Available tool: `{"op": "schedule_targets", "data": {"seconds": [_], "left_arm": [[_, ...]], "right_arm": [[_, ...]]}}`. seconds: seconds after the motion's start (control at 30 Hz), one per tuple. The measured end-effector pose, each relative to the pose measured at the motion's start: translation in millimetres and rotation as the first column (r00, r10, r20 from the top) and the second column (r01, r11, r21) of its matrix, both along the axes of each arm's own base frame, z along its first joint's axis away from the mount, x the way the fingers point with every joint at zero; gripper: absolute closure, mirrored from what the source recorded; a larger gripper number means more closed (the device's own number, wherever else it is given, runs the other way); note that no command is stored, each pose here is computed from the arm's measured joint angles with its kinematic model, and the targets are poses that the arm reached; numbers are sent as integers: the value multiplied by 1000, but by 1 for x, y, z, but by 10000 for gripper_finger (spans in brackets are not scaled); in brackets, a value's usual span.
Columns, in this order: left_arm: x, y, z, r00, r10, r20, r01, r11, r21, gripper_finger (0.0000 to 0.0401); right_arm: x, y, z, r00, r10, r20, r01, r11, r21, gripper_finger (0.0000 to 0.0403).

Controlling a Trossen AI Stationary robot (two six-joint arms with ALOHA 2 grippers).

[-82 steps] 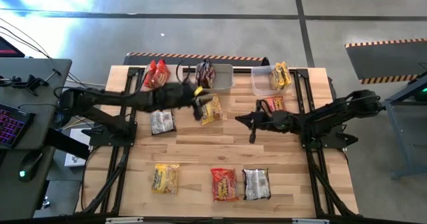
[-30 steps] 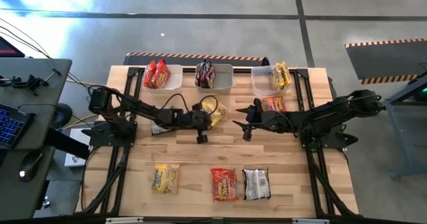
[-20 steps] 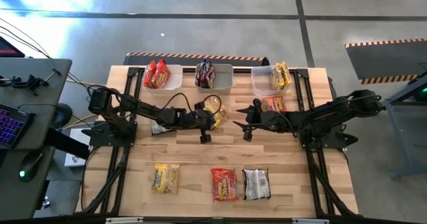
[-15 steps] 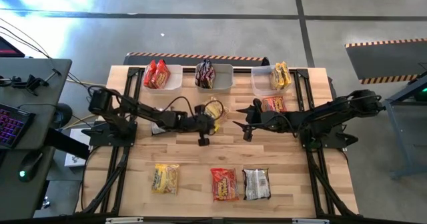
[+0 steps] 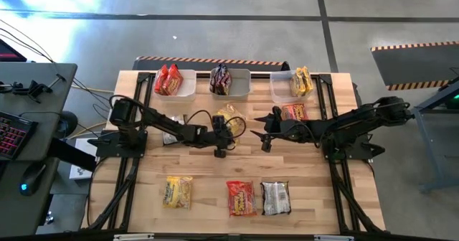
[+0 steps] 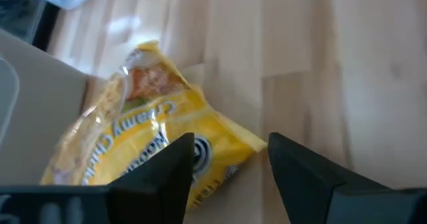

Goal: Sort Maruchan noodles
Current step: Put the yellow noodle pack into the transparent bin

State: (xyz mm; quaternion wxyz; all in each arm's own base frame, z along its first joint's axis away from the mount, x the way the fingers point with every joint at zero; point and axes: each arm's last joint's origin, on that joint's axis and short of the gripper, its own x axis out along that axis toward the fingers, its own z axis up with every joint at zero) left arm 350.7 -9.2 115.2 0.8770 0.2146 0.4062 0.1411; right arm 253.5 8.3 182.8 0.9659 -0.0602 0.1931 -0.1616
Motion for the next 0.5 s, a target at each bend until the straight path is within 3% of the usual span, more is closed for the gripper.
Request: {"op": "schedule_targets", "data": {"seconds": [0.2,0.5], "left_arm": [[6,10,-4,999,32,-8,-32,999,4,244],[8,15,-9,998,-22,-52,24,999,27,383]], "right_arm": [[0,0,-1,1000,1,-6,-1,1000,-1,174],[0,0,-1,1000,3,-9,-3,1000,1,174]]}}
